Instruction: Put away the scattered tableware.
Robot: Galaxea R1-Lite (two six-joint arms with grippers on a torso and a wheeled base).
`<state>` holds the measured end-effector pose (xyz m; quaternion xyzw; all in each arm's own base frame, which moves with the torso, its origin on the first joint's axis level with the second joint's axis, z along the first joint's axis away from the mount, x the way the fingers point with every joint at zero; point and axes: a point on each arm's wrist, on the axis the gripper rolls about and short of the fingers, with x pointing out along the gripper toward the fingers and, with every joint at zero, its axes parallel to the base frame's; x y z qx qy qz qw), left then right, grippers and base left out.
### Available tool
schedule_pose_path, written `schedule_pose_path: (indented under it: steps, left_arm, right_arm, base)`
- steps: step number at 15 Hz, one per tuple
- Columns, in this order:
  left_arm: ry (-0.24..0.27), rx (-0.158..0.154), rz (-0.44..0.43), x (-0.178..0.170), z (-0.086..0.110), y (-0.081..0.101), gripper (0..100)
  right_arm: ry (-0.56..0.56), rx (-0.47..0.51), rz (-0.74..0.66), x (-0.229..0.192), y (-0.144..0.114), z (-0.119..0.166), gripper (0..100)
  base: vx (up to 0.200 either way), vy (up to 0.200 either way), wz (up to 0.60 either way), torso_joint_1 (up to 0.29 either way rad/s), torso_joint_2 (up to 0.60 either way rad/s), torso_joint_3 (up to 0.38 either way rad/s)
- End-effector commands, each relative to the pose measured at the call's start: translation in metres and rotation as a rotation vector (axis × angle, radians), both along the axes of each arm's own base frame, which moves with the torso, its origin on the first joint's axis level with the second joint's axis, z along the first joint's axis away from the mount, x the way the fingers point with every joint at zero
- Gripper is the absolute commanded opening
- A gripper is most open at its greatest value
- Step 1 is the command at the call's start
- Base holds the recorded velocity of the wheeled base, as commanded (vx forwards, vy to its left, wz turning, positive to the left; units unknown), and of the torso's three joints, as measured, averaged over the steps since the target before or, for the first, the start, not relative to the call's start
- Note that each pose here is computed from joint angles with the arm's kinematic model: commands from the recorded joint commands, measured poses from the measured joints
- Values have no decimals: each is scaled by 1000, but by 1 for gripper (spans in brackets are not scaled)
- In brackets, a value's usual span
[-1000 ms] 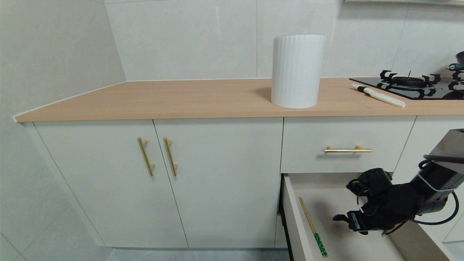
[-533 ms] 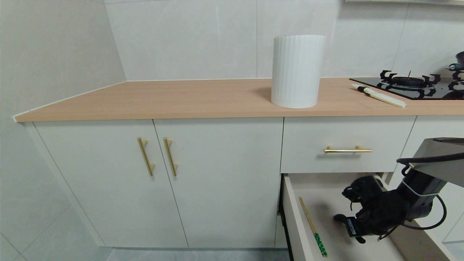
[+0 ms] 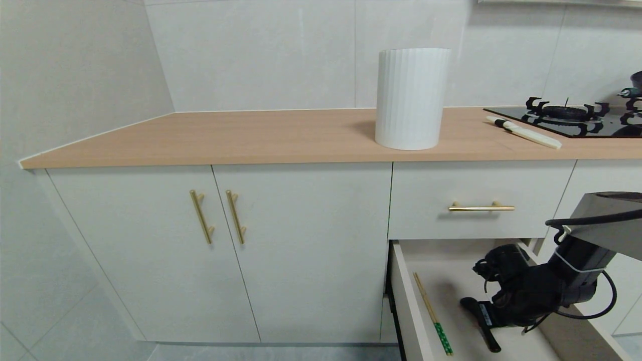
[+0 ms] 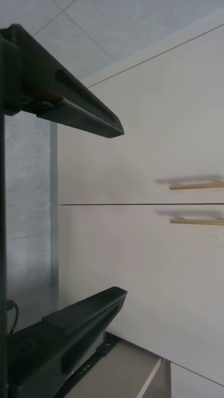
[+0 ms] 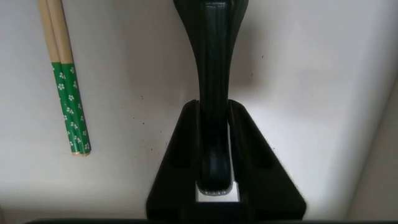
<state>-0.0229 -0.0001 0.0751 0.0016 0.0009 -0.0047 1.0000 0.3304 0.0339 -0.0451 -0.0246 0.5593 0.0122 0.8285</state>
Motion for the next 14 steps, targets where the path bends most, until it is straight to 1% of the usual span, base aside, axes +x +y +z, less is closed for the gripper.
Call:
schedule_pose_path:
  steps: [1, 7, 8, 10, 11, 12, 13, 14]
  left_arm:
    - [1, 0, 0, 0, 0, 0, 100]
    - [1, 0, 0, 0, 0, 0, 100]
    - [1, 0, 0, 0, 0, 0, 100]
    - [1, 0, 0, 0, 0, 0, 100]
    - [1, 0, 0, 0, 0, 0, 100]
    - [1, 0, 0, 0, 0, 0, 100]
    - [0, 4, 0, 0, 0, 0, 100]
    - [1, 4, 0, 0, 0, 0, 100]
  right_arm:
    - [-3, 1, 0, 0, 0, 1, 100]
    - [-3, 10, -25, -2, 0, 2, 100]
    - [-15, 12, -31, -3, -2, 7, 100]
    - [-64, 22, -39, -8, -2, 26, 100]
    - [-106, 29, -38, -10, -2, 42, 100]
    - [-125, 31, -37, -14, -3, 50, 100]
    - [-205, 47, -31, -24, -3, 81, 100]
    - [-229, 50, -30, -27, -3, 89, 100]
  base:
    - [0, 0, 0, 0, 0, 0]
    - [0, 0, 0, 0, 0, 0]
    - [0, 0, 0, 0, 0, 0]
    - [0, 0, 0, 0, 0, 0]
    - [0, 0, 0, 0, 0, 0]
    - [0, 0, 0, 0, 0, 0]
    - [0, 0, 0, 0, 0, 0]
    - [0, 0, 0, 0, 0, 0]
